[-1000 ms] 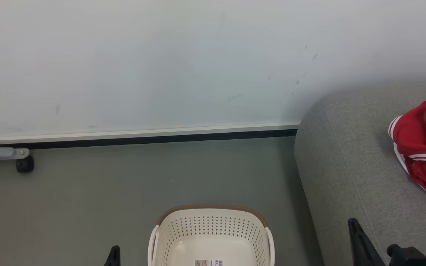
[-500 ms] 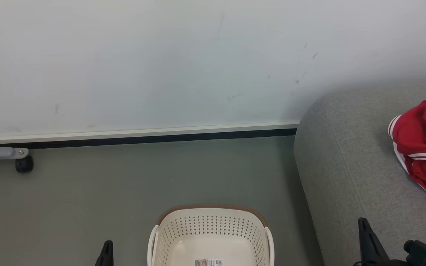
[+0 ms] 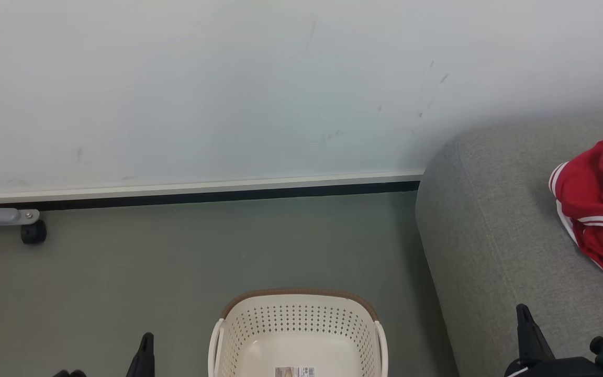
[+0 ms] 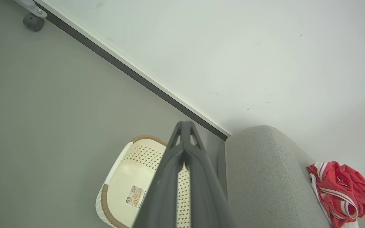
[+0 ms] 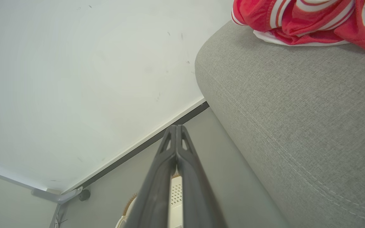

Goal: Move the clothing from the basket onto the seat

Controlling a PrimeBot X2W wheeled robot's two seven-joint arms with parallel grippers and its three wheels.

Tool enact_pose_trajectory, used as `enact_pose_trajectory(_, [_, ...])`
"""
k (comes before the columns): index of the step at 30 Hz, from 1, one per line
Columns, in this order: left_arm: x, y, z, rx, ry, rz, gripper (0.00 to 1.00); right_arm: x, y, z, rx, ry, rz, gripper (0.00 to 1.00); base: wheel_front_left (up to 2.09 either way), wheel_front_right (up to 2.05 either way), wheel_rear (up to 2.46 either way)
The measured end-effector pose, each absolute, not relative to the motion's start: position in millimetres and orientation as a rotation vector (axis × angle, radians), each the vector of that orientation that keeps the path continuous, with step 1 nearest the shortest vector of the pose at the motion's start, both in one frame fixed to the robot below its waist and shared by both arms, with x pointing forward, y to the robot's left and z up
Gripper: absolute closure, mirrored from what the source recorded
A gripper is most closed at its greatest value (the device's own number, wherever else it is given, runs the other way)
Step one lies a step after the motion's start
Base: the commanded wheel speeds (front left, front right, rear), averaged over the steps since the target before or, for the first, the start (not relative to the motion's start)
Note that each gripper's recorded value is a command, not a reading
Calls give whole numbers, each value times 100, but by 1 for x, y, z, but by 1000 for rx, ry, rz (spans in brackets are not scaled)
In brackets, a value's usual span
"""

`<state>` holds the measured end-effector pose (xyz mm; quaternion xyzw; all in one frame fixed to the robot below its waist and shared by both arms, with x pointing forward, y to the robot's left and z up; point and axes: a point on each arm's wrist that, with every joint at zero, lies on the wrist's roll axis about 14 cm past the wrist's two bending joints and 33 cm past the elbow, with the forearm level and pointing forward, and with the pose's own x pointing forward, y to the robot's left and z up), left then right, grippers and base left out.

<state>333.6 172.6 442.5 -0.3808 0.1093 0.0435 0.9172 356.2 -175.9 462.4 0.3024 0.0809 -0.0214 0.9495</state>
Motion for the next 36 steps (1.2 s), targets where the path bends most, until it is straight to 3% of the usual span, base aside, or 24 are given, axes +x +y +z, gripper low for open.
enact_pose_trajectory(36, [360,183,458,-1248,179,96,100,370,-193,466,1182,151,-102,100,0,0,0])
